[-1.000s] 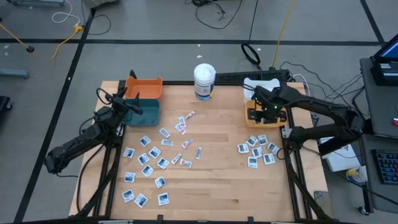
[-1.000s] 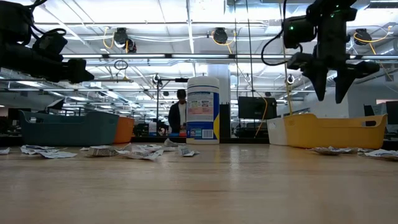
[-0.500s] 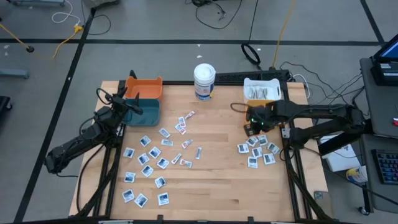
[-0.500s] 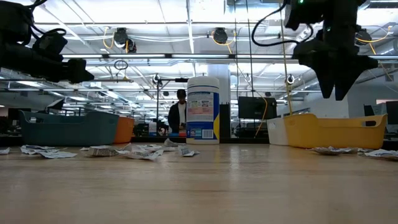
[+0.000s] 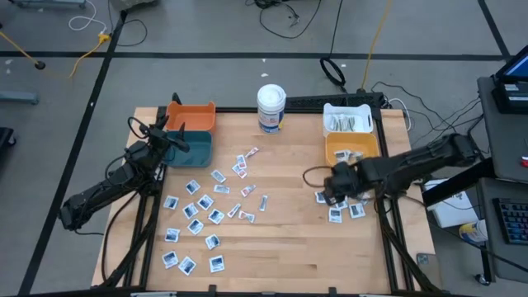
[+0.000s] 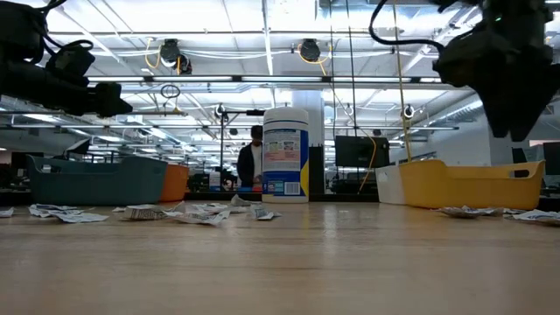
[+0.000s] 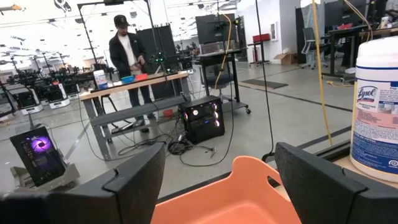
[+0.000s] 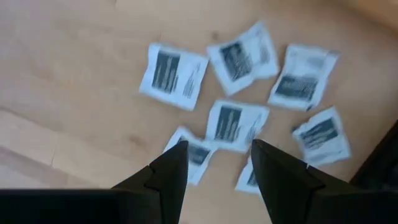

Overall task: Pick & Place First Aid Supplies
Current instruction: Put the black pad into the yellow bin

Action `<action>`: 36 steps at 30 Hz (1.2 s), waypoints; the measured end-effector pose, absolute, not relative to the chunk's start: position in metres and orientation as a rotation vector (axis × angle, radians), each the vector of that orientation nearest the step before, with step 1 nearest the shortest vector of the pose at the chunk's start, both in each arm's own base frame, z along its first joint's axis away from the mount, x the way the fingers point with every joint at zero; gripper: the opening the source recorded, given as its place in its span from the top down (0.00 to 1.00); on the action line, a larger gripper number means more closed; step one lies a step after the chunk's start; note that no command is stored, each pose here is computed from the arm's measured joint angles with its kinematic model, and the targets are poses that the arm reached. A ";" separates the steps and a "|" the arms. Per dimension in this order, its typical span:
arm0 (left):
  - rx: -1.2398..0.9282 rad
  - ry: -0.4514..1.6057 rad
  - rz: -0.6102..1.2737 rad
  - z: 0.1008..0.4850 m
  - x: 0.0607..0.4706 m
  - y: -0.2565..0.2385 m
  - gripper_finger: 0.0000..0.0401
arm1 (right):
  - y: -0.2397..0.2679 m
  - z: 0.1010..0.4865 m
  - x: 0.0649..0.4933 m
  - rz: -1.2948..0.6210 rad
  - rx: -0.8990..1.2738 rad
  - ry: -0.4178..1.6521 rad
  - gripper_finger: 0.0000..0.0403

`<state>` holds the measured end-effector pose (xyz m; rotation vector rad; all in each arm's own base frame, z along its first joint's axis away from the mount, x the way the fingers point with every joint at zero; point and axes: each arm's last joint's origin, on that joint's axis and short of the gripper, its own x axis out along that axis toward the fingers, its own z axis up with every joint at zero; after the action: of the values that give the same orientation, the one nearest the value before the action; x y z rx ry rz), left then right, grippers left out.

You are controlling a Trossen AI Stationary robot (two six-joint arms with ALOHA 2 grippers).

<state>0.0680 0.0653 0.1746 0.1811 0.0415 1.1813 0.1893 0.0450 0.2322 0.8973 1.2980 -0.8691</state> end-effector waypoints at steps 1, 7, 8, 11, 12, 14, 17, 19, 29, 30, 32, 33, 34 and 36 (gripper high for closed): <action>0.181 0.042 1.182 0.175 0.068 0.065 0.23 | 0.050 0.230 0.190 -0.867 0.897 1.305 0.58; 0.181 0.042 1.181 0.175 0.068 0.065 0.23 | 0.080 0.214 0.201 -0.823 0.873 1.339 0.58; 0.181 0.042 1.182 0.175 0.068 0.065 0.23 | 0.083 0.210 0.203 -0.817 0.863 1.345 0.58; 0.181 0.042 1.181 0.175 0.068 0.065 0.23 | 0.092 0.198 0.209 -0.812 0.835 1.365 0.58; 0.181 0.042 1.181 0.175 0.068 0.065 0.23 | 0.094 0.194 0.211 -0.816 0.827 1.372 0.58; 0.181 0.042 1.181 0.175 0.068 0.065 0.23 | 0.098 0.183 0.213 -0.825 0.803 1.393 0.58; 0.181 0.042 1.182 0.175 0.068 0.065 0.23 | 0.102 0.170 0.214 -0.826 0.789 1.423 0.58; 0.181 0.042 1.181 0.175 0.068 0.065 0.23 | 0.103 0.161 0.213 -0.817 0.802 1.452 0.58; 0.181 0.042 1.182 0.174 0.068 0.065 0.23 | 0.099 0.138 0.211 -0.793 0.849 1.456 0.58; 0.181 0.042 1.181 0.175 0.068 0.065 0.23 | 0.099 0.138 0.211 -0.794 0.849 1.457 0.59; 0.181 0.042 1.181 0.175 0.068 0.065 0.23 | 0.099 0.138 0.211 -0.794 0.848 1.457 0.61; 0.181 0.042 1.182 0.175 0.068 0.065 0.23 | 0.099 0.138 0.211 -0.794 0.849 1.458 0.64; 0.181 0.042 1.181 0.175 0.068 0.065 0.23 | 0.099 0.138 0.211 -0.795 0.849 1.458 0.66; 0.181 0.042 1.182 0.175 0.068 0.065 0.23 | 0.099 0.138 0.211 -0.795 0.848 1.459 0.73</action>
<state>0.0680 0.0653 0.1745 0.1811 0.0420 1.1816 0.2108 0.0990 0.1378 0.8481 1.4591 -0.7951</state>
